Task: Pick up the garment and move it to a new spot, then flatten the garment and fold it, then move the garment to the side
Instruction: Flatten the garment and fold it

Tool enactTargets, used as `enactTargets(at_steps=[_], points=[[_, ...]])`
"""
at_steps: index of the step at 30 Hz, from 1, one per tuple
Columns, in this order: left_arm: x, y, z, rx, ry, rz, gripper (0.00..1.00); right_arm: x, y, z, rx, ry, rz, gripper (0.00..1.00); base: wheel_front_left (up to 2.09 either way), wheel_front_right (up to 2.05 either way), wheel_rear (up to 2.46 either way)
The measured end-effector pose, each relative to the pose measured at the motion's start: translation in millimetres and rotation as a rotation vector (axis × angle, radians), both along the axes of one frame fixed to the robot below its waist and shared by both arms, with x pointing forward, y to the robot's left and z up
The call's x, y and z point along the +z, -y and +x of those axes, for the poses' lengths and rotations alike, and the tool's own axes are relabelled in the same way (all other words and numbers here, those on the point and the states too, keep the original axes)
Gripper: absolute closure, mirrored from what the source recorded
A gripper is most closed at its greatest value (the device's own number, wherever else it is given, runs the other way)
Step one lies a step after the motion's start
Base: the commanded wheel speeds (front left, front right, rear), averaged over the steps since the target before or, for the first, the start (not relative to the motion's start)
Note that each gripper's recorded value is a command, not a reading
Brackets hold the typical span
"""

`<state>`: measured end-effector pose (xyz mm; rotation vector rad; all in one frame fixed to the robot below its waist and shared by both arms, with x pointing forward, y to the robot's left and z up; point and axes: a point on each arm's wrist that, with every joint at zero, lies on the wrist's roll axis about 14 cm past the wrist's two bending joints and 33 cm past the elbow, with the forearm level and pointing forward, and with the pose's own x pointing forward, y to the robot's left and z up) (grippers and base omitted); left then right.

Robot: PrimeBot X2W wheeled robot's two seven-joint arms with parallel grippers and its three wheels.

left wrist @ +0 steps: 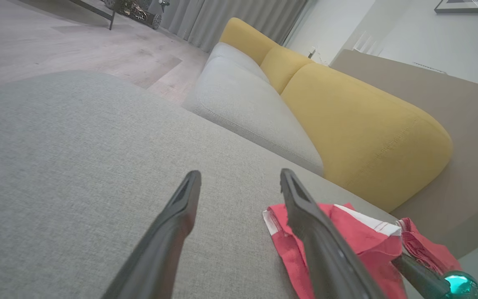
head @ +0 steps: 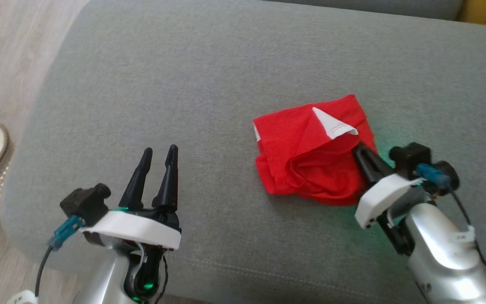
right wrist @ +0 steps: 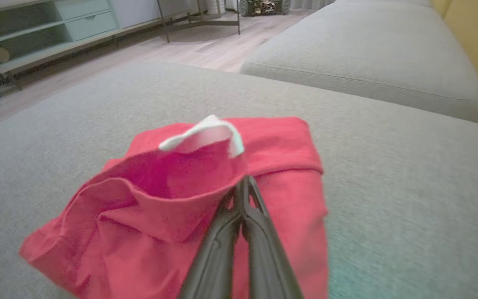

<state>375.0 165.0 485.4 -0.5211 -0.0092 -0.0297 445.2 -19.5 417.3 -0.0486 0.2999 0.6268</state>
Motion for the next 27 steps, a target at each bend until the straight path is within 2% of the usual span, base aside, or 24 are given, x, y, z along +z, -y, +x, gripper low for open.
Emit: enactTargets(at_steps=[7, 19, 27], points=[[-2, -13, -6, 0.041, -0.010, 0.003, 0.00, -31, -30, -19, 0.123, -0.105, -0.074, 1.00, 0.00, 0.00, 0.00], [-7, -20, -11, 0.068, -0.029, -0.009, 0.00, -1, -88, -1, 0.243, -0.022, -0.017, 1.00, 0.00, 0.00, 0.00], [-10, -24, -13, 0.082, -0.039, -0.017, 0.00, -37, -93, -19, 0.294, -0.137, -0.095, 1.00, 0.00, 0.00, 0.00]])
